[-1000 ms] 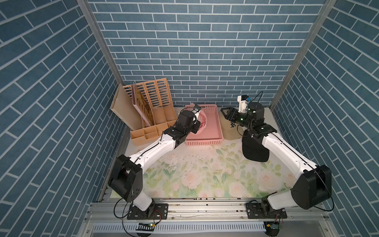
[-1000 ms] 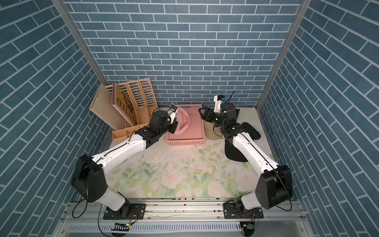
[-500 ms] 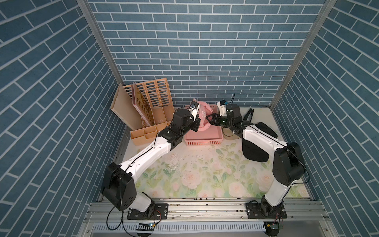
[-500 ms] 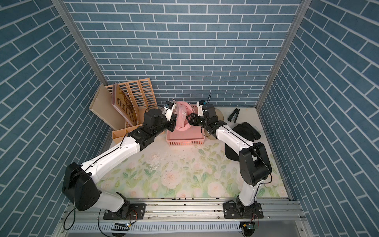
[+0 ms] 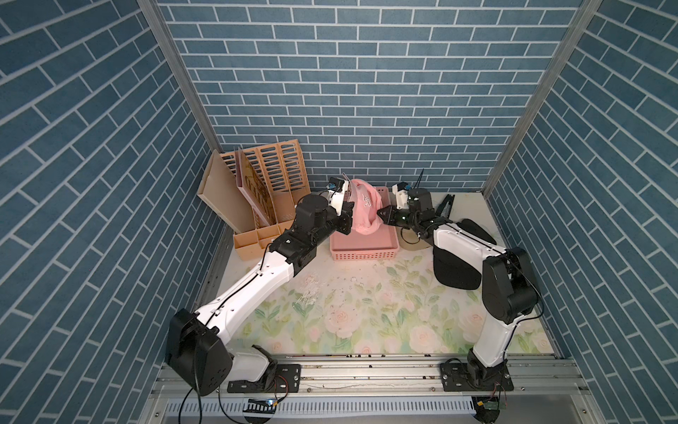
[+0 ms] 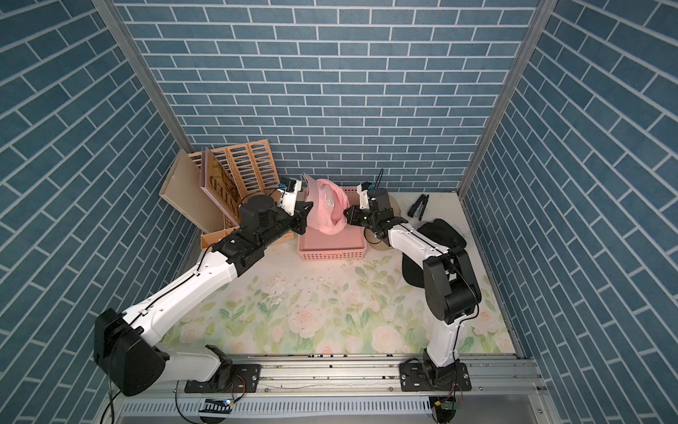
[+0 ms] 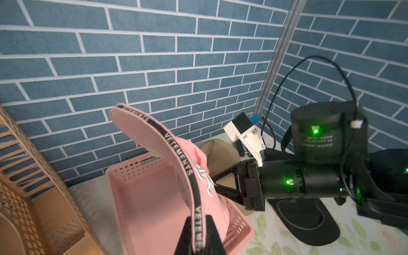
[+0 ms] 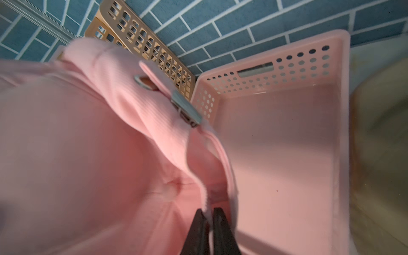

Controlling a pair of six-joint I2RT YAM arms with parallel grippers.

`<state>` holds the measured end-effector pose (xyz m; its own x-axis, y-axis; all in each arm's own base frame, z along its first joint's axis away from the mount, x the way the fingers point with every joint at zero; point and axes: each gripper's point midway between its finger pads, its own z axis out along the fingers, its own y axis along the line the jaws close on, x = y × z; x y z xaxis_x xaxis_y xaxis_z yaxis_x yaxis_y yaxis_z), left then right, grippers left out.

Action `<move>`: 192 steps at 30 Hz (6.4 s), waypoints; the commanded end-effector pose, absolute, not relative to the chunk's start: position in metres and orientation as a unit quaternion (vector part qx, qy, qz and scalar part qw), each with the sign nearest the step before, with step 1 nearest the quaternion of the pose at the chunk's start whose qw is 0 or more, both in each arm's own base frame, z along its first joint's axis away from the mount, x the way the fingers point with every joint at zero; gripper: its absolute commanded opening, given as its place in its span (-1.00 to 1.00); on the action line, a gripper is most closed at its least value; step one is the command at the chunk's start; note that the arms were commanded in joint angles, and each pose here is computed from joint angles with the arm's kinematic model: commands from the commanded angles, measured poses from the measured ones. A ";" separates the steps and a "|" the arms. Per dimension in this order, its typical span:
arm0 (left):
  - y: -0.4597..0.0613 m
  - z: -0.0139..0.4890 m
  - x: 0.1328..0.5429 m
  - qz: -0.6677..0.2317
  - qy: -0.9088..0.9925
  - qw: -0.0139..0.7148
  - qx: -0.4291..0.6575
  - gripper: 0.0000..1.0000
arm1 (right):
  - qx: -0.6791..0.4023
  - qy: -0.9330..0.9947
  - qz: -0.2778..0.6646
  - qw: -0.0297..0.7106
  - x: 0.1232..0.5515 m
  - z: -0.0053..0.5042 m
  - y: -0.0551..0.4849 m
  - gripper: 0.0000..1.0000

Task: Turn the baseball cap inside out
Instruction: Turn over the baseball cap.

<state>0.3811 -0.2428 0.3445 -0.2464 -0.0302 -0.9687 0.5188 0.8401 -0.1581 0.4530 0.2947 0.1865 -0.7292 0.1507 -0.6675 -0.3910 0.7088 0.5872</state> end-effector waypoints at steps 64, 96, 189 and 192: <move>-0.246 0.344 0.400 -0.440 0.756 0.452 -0.176 -1.00 | -0.310 0.622 0.022 0.719 0.357 0.313 0.361 0.60; -0.183 0.351 0.385 -0.157 0.786 0.598 0.020 0.46 | -0.314 0.645 0.088 0.691 0.352 0.322 0.327 -1.00; -0.218 0.411 0.348 -0.113 0.707 0.695 -0.070 -1.00 | -0.181 0.653 0.302 0.670 0.374 0.310 0.314 0.31; -0.220 0.411 0.348 -0.119 0.709 0.691 -0.069 -1.00 | -0.189 0.644 0.304 0.676 0.363 0.318 0.308 0.26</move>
<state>0.3516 -0.2305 0.3873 -0.0812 -0.2405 -0.9673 0.0948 0.9642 -0.2476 0.3713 0.3173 0.2935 -0.0789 0.1433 -0.9865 -0.6551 0.7385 0.1597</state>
